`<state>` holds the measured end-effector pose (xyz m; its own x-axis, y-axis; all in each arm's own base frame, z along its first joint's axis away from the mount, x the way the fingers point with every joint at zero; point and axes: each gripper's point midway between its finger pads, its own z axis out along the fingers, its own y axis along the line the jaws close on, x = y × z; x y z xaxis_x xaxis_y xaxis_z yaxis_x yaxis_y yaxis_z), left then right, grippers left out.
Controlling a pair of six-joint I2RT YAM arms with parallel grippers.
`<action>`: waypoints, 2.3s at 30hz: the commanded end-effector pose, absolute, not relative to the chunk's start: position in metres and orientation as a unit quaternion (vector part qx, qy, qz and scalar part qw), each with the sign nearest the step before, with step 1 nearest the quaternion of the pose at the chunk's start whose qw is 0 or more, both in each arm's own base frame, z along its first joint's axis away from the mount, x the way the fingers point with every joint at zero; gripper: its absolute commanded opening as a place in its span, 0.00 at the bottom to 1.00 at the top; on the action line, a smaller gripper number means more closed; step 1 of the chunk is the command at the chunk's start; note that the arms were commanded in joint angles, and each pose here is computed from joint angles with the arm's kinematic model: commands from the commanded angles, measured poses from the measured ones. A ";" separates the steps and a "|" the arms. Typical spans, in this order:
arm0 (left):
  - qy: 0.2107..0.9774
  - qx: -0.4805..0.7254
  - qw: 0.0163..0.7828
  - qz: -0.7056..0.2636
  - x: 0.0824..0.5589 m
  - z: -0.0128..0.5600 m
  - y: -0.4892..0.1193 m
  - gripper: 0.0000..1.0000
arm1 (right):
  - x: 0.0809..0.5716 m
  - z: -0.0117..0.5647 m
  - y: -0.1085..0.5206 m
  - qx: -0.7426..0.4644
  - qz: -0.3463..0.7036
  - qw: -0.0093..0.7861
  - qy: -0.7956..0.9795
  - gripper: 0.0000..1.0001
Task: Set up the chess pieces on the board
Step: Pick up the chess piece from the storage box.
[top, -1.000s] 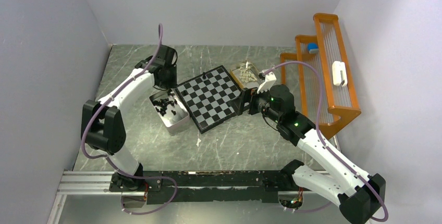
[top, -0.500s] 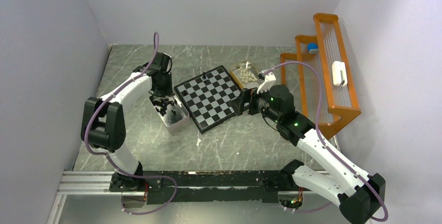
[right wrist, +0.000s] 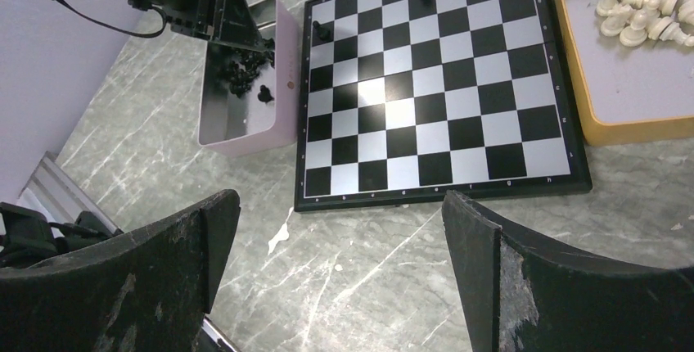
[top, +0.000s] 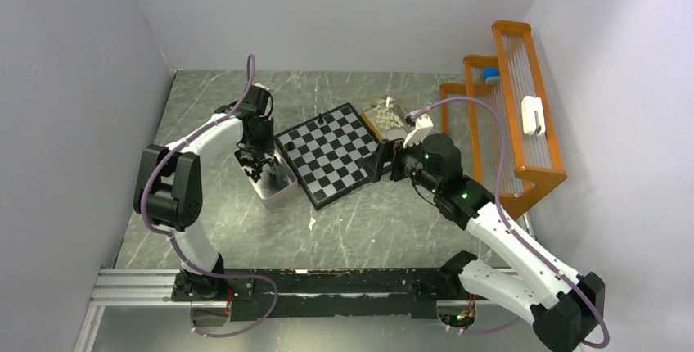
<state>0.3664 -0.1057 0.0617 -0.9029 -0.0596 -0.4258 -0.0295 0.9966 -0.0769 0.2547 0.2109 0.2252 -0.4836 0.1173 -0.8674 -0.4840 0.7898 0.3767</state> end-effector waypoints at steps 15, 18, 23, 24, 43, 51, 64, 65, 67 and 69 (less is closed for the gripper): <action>0.977 0.009 0.207 -0.043 0.372 0.043 -0.109 0.36 | 0.253 0.227 0.208 -0.115 0.303 0.504 0.801 1.00; 0.977 0.011 0.207 -0.043 0.373 0.042 -0.110 0.36 | 0.253 0.227 0.208 -0.116 0.303 0.503 0.801 1.00; 0.977 0.017 0.206 -0.048 0.375 0.041 -0.112 0.37 | 0.253 0.229 0.208 -0.116 0.303 0.507 0.799 1.00; 0.977 0.016 0.205 -0.048 0.375 0.040 -0.112 0.37 | 0.252 0.229 0.208 -0.115 0.303 0.507 0.799 1.00; 0.979 0.012 0.197 -0.042 0.368 0.043 -0.108 0.24 | 0.253 0.226 0.208 -0.116 0.301 0.504 0.801 1.00; 0.980 0.008 0.193 -0.039 0.361 0.052 -0.106 0.22 | 0.253 0.225 0.208 -0.117 0.301 0.504 0.801 1.00; 0.980 -0.003 0.194 -0.033 0.353 0.059 -0.102 0.17 | 0.253 0.224 0.209 -0.117 0.302 0.502 0.802 1.00; 0.980 -0.004 0.195 -0.033 0.353 0.059 -0.102 0.18 | 0.253 0.223 0.209 -0.117 0.303 0.501 0.802 1.00; 0.980 -0.009 0.199 -0.030 0.354 0.059 -0.100 0.24 | 0.252 0.223 0.210 -0.117 0.305 0.501 0.802 1.00; 0.979 -0.015 0.203 -0.022 0.357 0.059 -0.098 0.29 | 0.252 0.225 0.210 -0.117 0.306 0.502 0.800 1.00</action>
